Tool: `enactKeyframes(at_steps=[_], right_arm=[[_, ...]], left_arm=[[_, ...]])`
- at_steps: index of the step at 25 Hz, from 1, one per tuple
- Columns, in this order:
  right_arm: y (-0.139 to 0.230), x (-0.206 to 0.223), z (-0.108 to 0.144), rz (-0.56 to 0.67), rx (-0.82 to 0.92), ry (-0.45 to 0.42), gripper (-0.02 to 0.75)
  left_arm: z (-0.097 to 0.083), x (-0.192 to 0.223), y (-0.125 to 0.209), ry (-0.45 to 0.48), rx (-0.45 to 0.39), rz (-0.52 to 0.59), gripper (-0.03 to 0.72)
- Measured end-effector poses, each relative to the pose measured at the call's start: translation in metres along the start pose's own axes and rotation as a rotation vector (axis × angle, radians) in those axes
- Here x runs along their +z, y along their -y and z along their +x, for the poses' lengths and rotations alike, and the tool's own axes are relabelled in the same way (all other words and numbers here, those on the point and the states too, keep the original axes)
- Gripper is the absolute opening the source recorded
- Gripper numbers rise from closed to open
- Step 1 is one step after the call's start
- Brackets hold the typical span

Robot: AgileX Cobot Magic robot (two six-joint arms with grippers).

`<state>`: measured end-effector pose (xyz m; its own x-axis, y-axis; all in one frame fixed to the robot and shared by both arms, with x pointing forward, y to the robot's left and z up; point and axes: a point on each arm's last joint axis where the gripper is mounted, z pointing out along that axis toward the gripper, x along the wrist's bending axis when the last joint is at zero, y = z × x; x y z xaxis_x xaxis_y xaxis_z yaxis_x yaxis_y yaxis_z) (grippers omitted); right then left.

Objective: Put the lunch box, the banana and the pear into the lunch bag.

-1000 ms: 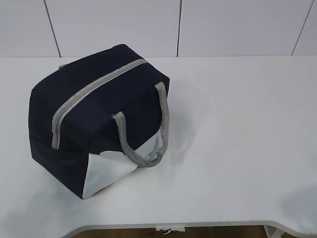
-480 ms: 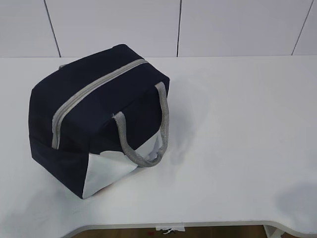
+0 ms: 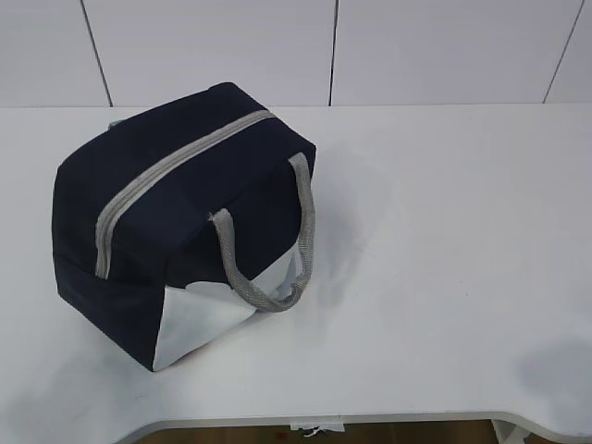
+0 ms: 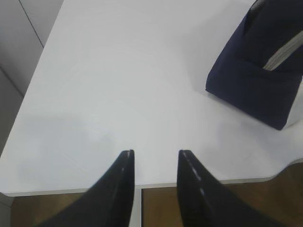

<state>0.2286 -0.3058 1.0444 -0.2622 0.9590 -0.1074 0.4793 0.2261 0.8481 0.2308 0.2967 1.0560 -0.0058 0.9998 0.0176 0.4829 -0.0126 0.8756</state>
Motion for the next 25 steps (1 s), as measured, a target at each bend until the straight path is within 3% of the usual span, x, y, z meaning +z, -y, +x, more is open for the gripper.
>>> enactKeyframes(at_steps=[5,9,25], right_arm=[[0.0000,-0.0003,0.0015,0.014,0.067,0.109,0.353],[0.0000,-0.0004,0.0020,0.019,0.091,0.149,0.353],[-0.0002,-0.0004,0.0020,0.017,0.095,0.152,0.352]], left_arm=[[0.0001,0.0000,0.0000,0.009,0.005,0.000,0.239],[0.0001,0.0000,0.0000,0.012,0.006,0.000,0.239],[0.0001,0.0000,0.0000,0.012,0.006,0.000,0.239]])
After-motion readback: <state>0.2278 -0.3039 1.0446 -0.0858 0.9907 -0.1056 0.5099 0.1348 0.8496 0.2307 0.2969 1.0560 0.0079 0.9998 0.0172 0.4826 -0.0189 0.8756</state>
